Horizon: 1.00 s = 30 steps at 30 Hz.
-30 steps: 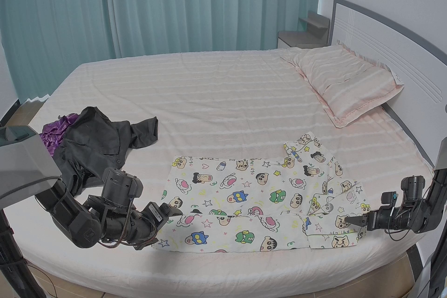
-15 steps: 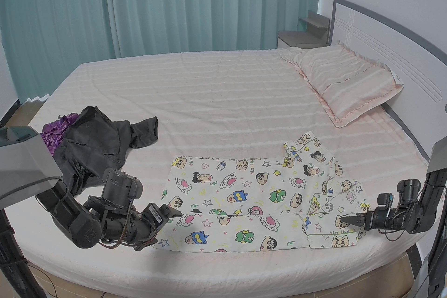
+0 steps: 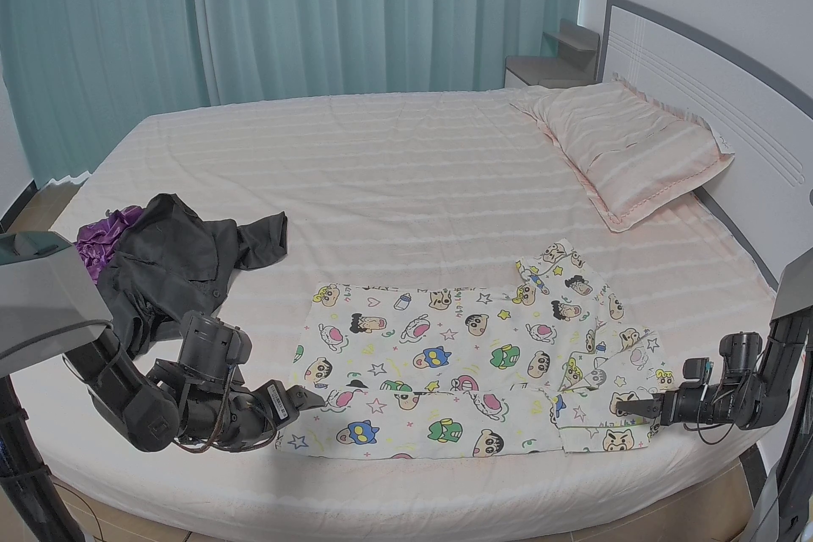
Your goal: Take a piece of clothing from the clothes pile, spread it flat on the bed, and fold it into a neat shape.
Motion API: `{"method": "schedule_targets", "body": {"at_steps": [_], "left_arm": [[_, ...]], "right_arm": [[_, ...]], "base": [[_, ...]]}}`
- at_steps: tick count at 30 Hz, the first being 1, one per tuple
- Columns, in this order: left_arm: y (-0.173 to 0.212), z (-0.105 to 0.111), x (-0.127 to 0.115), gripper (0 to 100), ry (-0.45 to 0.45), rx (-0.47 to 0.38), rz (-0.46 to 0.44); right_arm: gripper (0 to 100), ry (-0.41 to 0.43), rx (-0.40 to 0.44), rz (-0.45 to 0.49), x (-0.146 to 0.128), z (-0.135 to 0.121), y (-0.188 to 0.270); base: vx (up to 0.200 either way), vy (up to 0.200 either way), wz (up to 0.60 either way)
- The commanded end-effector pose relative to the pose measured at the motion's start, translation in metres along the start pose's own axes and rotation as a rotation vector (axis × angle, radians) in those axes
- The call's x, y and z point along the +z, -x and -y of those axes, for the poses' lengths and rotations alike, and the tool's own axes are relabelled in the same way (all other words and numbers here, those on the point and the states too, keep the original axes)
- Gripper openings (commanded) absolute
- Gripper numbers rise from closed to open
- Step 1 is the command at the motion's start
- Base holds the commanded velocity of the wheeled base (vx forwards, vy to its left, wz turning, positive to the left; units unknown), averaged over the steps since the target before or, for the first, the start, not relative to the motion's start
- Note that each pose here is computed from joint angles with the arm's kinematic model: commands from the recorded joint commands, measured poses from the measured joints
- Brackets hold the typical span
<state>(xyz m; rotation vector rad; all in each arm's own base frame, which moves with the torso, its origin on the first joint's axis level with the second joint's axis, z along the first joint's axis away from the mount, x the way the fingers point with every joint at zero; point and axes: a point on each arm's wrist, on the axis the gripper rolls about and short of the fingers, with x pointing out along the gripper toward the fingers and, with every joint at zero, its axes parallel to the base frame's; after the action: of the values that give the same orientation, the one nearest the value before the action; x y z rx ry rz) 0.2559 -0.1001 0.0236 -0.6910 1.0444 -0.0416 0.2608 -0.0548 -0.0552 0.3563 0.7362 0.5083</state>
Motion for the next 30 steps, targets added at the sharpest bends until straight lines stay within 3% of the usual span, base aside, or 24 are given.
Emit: {"method": "schedule_targets", "body": {"at_steps": [1, 9, 14, 25, 30], "left_arm": [[-0.010, -0.008, 0.001, 100, -0.068, 0.032, -0.008], [-0.042, -0.022, 0.008, 100, -0.226, 0.016, 0.053], [-0.057, -0.023, 0.009, 100, -0.267, -0.017, 0.088], [-0.062, -0.007, 0.023, 100, -0.288, -0.116, 0.191], [-0.072, -0.007, 0.024, 100, -0.294, -0.117, 0.187]], "right_arm": [[100, 0.007, 0.006, -0.011, -0.003, -0.002, 0.000], [100, 0.015, 0.014, -0.017, -0.003, -0.004, -0.002], [100, 0.016, 0.013, -0.018, -0.003, -0.005, -0.002], [100, 0.028, 0.015, -0.025, -0.005, -0.006, -0.001], [100, 0.029, 0.015, -0.024, -0.005, -0.006, -0.001]], "base": [[0.000, 0.000, 0.00], [0.000, 0.000, 0.00], [0.000, 0.000, 0.00], [0.000, 0.000, 0.00], [0.000, 0.000, 0.00]]}}
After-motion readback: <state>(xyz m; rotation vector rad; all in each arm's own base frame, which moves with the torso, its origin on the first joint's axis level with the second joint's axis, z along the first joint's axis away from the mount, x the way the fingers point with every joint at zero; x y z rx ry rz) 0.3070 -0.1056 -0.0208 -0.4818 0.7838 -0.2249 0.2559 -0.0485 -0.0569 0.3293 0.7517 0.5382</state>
